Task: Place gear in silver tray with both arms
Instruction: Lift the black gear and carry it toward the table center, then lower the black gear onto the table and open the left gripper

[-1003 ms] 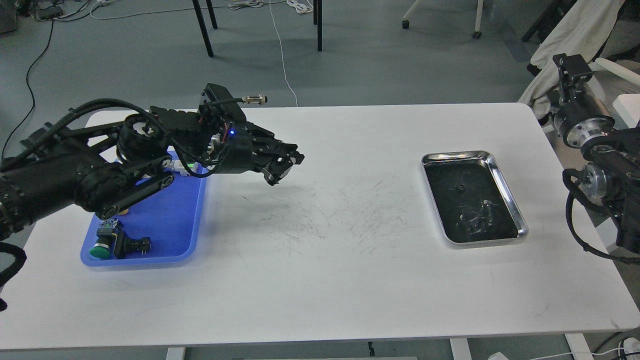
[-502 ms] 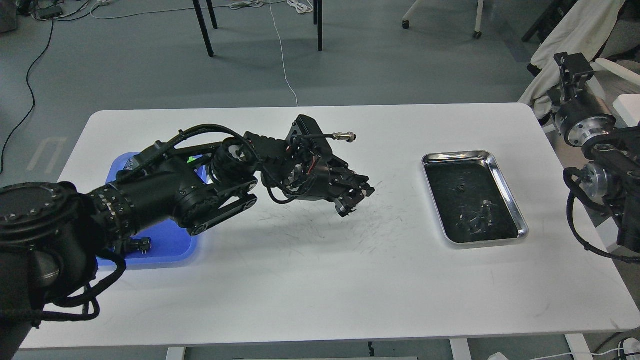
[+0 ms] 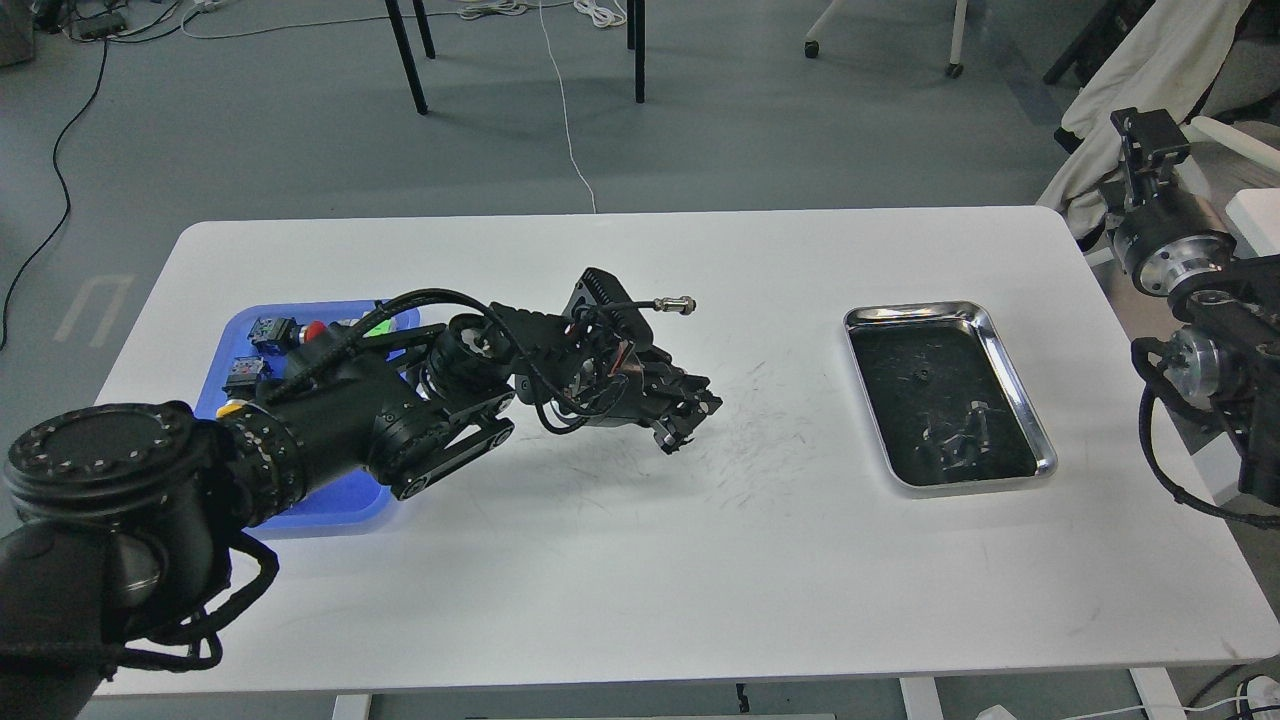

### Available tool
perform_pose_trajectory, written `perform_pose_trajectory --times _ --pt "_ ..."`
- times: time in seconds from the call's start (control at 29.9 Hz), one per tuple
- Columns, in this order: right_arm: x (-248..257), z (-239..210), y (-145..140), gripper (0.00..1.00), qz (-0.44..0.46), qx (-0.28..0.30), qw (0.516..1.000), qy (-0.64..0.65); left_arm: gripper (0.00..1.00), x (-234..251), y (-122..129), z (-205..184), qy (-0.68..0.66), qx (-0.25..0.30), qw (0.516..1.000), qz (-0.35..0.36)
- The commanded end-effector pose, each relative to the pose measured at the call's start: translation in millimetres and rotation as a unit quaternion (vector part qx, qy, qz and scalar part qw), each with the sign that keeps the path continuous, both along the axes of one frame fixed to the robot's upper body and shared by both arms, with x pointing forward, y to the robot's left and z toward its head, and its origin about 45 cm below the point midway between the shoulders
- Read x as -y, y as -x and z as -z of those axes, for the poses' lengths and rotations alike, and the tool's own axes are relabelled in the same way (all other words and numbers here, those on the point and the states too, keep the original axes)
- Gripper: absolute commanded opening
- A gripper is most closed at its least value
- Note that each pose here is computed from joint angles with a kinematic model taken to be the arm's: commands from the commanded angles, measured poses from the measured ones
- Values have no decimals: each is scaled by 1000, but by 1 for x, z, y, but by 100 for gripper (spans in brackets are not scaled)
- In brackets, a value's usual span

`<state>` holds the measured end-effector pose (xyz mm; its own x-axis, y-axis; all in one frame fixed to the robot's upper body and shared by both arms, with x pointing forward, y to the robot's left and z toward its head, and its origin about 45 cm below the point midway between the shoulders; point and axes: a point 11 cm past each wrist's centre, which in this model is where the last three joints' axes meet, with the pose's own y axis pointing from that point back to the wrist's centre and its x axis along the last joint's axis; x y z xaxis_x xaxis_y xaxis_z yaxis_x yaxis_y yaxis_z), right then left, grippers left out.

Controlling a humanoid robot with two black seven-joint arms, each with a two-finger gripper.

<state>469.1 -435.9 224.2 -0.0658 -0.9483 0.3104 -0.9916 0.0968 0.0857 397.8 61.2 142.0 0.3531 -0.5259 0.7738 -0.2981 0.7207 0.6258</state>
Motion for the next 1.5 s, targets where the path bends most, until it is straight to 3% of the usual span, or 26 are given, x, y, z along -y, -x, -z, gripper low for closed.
perform_pose_trajectory --times 0.0,0.33,0.9,1.04,1.17,1.47 --pt "0 -1 0 88 0 1 1000 1 4 -1 1 2 -9 2 1000 5" --pt "1 -1 0 88 -1 0 1000 2 5 4 5 1 3 -5 1000 7" --pt "0 -1 -1 88 -2 0 1000 4 8 8 35 28 10 -43 999 21" --pt "0 1 0 88 -1 -2 1000 4 10 8 35 27 12 -44 999 20" --pt "0 1 0 88 -1 -2 1000 4 19 7 35 29 12 -45 999 17" --pt "0 1 0 88 -1 -2 1000 4 23 6 38 33 15 -52 998 14"
